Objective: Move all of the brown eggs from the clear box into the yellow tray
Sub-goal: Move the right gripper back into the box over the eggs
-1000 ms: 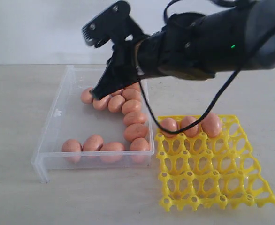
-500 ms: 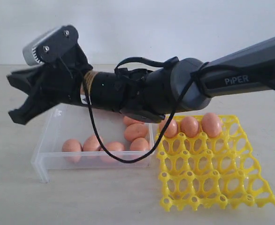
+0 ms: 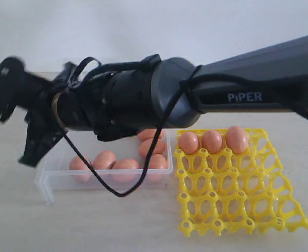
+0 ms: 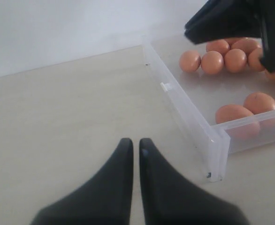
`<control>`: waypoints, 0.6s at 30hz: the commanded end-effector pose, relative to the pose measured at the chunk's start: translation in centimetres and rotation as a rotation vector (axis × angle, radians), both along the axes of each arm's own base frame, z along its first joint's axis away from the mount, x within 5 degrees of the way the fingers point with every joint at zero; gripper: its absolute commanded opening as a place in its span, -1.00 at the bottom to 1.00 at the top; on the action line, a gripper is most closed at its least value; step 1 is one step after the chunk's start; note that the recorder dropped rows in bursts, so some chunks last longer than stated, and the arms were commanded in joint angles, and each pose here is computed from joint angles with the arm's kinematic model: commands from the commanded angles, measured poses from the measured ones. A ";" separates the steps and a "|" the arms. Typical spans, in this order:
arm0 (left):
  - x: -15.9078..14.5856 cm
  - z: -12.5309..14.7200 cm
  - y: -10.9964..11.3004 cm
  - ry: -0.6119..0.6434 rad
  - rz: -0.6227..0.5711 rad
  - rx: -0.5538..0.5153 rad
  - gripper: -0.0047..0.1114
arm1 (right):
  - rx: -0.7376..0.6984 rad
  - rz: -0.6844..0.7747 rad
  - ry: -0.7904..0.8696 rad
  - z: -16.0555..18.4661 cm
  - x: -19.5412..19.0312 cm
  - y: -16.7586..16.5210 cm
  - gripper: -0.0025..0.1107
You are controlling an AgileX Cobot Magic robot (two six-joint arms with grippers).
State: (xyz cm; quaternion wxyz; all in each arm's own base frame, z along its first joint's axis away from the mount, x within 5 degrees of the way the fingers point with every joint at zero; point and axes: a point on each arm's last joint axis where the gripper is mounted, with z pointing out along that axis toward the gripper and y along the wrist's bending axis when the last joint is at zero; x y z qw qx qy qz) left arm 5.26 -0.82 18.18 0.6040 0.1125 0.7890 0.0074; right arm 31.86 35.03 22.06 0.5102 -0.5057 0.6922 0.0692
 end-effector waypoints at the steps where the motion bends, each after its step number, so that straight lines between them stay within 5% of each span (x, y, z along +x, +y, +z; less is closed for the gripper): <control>1: 0.0 -0.1 0.0 -0.002 0.007 -0.011 -0.85 | 0.152 -0.385 0.207 0.9 2.2 -2.9 -0.96; 6: 0.0 -0.1 0.0 -0.002 0.007 -0.011 -0.85 | -0.204 -0.497 0.530 -1.5 5.3 -6.2 -0.96; 11: 0.0 -0.1 0.0 -0.002 0.007 -0.011 -0.85 | -0.336 -0.309 0.564 -1.6 4.4 -5.5 -0.94; 18: 0.0 -0.1 0.0 -0.002 0.007 -0.011 -0.85 | -0.147 -0.248 0.667 -1.4 3.8 -3.8 -0.11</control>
